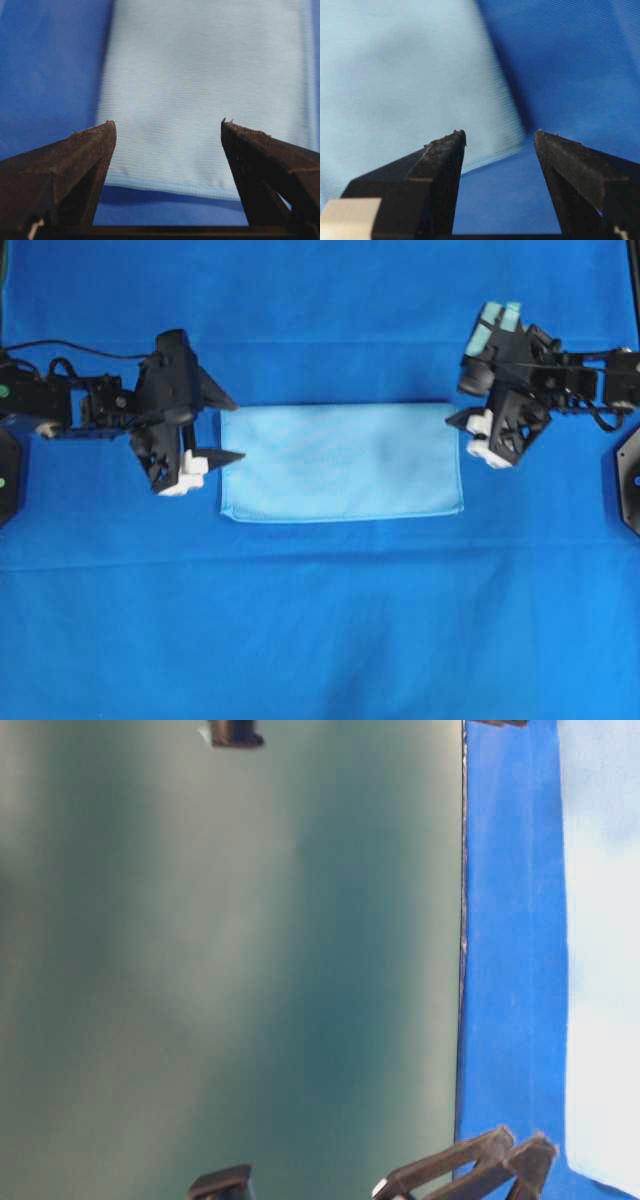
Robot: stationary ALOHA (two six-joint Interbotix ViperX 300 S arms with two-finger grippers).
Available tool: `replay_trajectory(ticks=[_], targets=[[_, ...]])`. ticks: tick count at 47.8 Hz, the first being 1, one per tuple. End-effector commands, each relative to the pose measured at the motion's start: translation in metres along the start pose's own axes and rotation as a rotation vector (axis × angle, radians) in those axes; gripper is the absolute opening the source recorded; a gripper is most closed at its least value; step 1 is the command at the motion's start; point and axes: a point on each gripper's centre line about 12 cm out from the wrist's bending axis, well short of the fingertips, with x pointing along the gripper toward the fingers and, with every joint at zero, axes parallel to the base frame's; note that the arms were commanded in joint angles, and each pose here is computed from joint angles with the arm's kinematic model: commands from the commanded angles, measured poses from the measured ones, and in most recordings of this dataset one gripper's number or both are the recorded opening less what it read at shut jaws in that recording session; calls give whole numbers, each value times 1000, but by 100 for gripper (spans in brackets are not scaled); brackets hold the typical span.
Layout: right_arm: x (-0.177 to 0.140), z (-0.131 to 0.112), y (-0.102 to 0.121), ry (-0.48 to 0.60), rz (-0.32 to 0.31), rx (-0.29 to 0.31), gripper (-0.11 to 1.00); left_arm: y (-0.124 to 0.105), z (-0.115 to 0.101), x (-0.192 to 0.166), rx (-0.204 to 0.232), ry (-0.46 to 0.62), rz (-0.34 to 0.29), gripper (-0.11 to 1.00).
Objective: Fold the light blue towel.
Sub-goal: 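Grasp the folded towel's left and right ends with both grippers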
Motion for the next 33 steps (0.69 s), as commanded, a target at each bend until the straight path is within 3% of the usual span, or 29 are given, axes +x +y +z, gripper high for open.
replay_trajectory(ticks=[1,14,33], targets=[[9,10,-5,-8,-12,0,61,5,7,6,-2,-9,12,79],[39,4,-11,56,-25,-3,61,27,-11,27,-8,72,57,79],[46,-6,-12,93,-29,-5,61,35,-21,38,-25,111,74,75]])
